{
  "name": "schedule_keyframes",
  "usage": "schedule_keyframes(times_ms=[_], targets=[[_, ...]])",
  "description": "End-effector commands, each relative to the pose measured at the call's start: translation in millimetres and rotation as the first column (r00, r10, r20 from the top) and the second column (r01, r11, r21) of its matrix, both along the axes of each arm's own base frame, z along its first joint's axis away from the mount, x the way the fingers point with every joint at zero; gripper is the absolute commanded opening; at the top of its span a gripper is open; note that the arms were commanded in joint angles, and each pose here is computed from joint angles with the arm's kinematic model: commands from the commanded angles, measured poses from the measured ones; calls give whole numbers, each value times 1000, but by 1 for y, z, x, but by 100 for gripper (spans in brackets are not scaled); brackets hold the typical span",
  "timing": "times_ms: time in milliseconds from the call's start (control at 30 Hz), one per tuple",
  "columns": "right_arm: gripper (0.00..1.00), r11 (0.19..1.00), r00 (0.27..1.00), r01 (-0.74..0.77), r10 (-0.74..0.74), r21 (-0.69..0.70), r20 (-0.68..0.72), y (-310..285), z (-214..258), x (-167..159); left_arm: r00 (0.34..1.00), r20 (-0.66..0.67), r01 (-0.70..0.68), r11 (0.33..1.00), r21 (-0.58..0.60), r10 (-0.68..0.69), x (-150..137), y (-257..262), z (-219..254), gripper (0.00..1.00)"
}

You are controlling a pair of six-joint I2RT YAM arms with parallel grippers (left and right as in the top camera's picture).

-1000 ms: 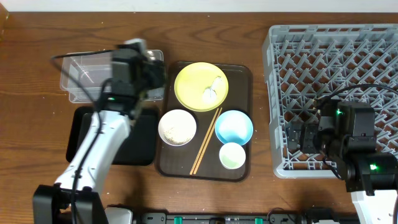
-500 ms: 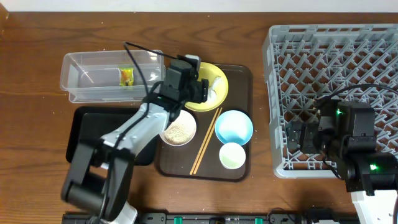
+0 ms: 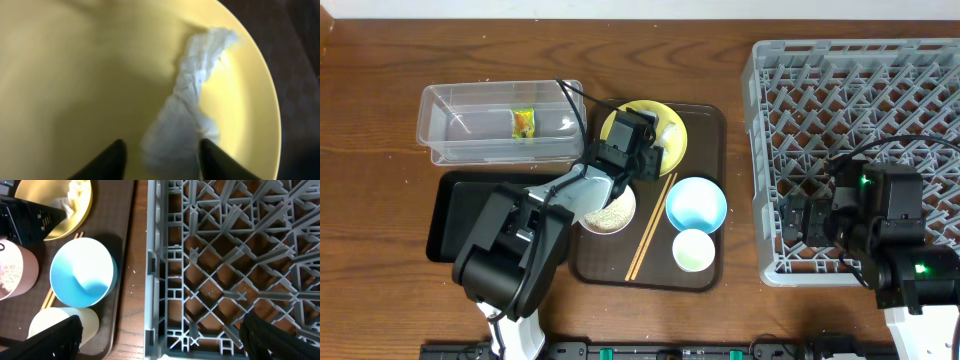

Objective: Sort waste into correct bins and load items into the dishwasher rack
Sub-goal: 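Move the left gripper back to the plate and grasp the white tissue, then carry the tissue with the left gripper and release it into the clear bin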

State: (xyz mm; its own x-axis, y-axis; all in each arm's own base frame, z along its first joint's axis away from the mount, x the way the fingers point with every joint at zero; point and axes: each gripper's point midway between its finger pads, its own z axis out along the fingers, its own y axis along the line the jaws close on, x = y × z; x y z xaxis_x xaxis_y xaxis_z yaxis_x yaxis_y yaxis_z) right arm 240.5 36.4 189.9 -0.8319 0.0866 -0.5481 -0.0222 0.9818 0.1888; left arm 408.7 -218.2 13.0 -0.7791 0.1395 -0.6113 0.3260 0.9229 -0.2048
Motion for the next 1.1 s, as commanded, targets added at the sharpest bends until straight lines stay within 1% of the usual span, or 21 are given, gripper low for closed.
schedule_keyframes(times_ms=[0,67,133,233,367,500,633,733,900,933,1000,1033,1067], targets=[[99,1000,1000,-3,2,13,18,3,8,1,1000,13,-2,1000,12,2,5,1,1,25],[99,1000,1000,-3,2,13,18,3,8,1,1000,19,-3,1000,9,3,5,1,5,11],[99,1000,1000,-2,2,12,17,3,7,1,1000,30,-5,1000,3,5,6,1,12,6],[99,1000,1000,-3,3,12,11,3,7,0,998,66,-17,1000,-14,17,10,6,36,6],[99,1000,1000,-3,3,12,10,3,6,0,989,133,-62,997,-43,67,16,26,82,6],[99,1000,1000,-3,3,12,10,3,6,0,964,216,-138,987,-84,154,22,64,137,6],[99,1000,1000,-3,3,12,10,3,6,0,929,278,-221,968,-115,245,27,106,172,7],[99,1000,1000,-3,3,12,10,3,6,0,903,282,-306,945,-113,325,32,144,175,7],[99,1000,1000,-3,3,12,10,3,6,0,881,249,-391,915,-96,403,39,183,159,9],[99,1000,1000,-3,3,12,10,3,6,0,877,239,-408,909,-91,417,40,190,154,11],[99,1000,1000,-3,3,12,10,3,6,0,870,222,-433,898,-82,440,41,202,146,17],[99,1000,1000,-3,3,12,10,3,6,0,867,212,-445,892,-76,451,42,208,141,17],[99,1000,1000,-3,3,12,10,3,6,0,864,203,-457,887,-72,461,42,213,136,22]])
